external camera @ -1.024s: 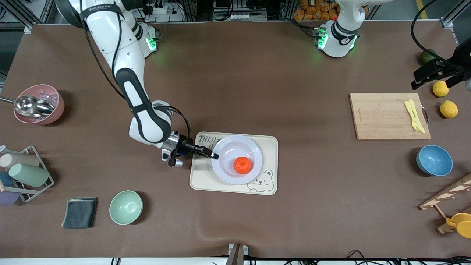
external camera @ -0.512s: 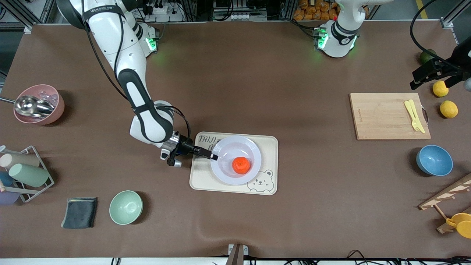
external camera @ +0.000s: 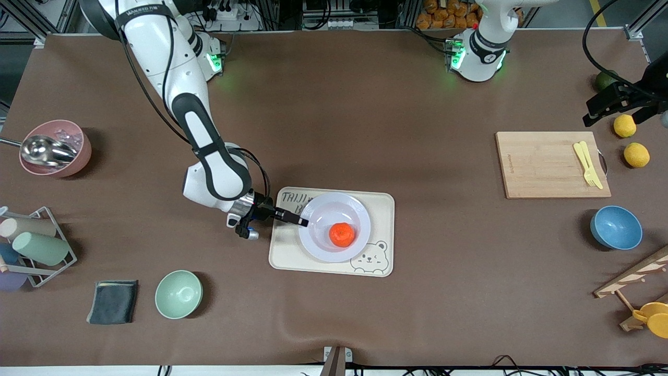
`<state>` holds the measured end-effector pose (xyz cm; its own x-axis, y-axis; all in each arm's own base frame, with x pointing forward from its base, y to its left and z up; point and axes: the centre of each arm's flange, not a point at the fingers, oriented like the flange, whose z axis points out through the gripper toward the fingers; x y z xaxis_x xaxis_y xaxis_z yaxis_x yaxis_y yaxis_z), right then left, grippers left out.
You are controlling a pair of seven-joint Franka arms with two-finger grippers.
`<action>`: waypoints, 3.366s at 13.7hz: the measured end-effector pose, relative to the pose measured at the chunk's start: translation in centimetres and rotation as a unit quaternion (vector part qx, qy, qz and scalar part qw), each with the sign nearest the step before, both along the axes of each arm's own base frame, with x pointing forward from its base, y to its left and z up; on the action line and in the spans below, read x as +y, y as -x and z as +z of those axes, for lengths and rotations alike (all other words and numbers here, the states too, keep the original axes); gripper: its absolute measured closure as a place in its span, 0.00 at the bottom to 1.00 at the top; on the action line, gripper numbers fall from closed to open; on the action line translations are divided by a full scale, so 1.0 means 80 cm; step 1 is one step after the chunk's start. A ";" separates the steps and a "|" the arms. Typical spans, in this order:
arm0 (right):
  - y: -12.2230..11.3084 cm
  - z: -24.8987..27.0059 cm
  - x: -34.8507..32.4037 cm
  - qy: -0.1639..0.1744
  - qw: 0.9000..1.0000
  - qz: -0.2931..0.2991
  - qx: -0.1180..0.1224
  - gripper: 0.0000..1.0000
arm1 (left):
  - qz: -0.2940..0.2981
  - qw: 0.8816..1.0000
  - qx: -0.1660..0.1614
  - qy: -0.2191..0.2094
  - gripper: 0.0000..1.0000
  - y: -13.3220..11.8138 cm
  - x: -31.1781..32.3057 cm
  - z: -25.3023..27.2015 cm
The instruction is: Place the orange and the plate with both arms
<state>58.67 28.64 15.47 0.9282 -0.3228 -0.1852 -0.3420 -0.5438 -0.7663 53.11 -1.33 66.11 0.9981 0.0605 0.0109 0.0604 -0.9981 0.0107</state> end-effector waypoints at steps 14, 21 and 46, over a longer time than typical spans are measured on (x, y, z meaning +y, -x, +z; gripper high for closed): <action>-0.045 0.160 -0.177 0.128 0.978 0.136 0.092 0.31 | 0.000 1.000 0.000 0.000 0.00 0.000 0.000 0.000; -0.047 0.198 -0.274 0.218 0.951 0.189 0.111 0.02 | 0.000 1.000 0.001 0.000 0.00 0.000 0.000 -0.001; 0.014 0.562 -0.419 0.364 0.892 0.266 -0.010 0.00 | -0.014 1.000 -0.010 -0.001 0.00 0.013 -0.006 0.024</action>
